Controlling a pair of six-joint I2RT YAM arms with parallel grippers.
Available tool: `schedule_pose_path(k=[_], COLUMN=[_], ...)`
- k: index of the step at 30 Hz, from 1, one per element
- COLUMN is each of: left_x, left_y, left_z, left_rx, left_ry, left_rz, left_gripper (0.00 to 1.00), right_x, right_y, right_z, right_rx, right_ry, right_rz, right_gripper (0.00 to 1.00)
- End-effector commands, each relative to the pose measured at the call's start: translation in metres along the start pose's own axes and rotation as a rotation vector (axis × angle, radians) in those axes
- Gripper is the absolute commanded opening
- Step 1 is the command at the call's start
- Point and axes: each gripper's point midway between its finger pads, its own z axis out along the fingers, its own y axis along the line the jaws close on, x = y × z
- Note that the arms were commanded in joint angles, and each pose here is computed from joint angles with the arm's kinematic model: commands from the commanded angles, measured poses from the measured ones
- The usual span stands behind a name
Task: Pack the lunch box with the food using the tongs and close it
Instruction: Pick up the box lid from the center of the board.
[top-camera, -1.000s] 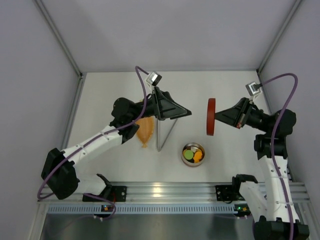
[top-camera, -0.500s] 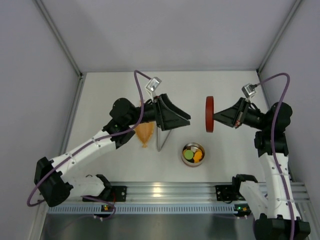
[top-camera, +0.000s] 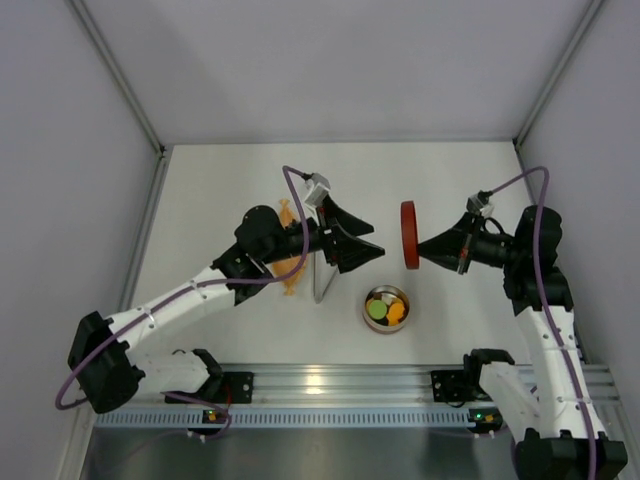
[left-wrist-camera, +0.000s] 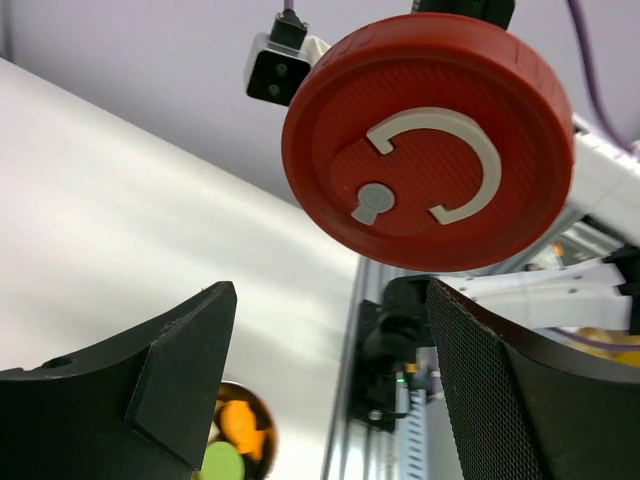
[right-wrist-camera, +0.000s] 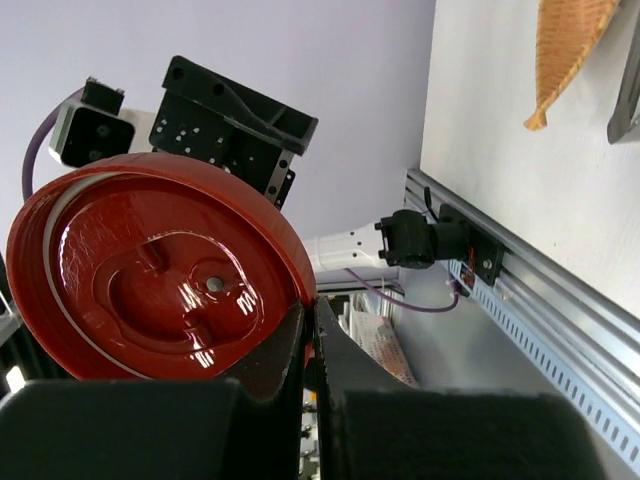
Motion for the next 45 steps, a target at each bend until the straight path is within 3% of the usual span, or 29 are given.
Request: schedule_pose_path(k=[1,9,18,32,45], left_x=[-0.013,-0.014,-0.025,-0.014,-0.012], left_y=[0.006,0.003,-0.014,-0.035,-0.04], left_z=[0.004,0.005,0.007,0.024,0.033], left_rx=[-0.017,-0.033,0.034,0.207,0.269], left_ry=[-0.087,-0.175,-0.297,-0.323,-0.374], left_rz=[0.22,0.389,0.445,0.576,0.676], left_gripper=[0.82,0.82,0.83,0.83,0.83], right_x=[0.01,0.012,0.01,0.014,0.022], right_y=[-0.012,-0.014,-0.004,0.002,0.006], right_z=[0.001,0.001,0.0,-0.003,-0.007], right_rx=[0.06,0.095,0.091,0.094,0.11], right_ry=[0.025,0.017,-0.003,0.012,0.037], right_rz=[0.088,0.139,0.157,0.16,0.132], right_gripper=[0.0,0.0,0.0,0.0,0.0])
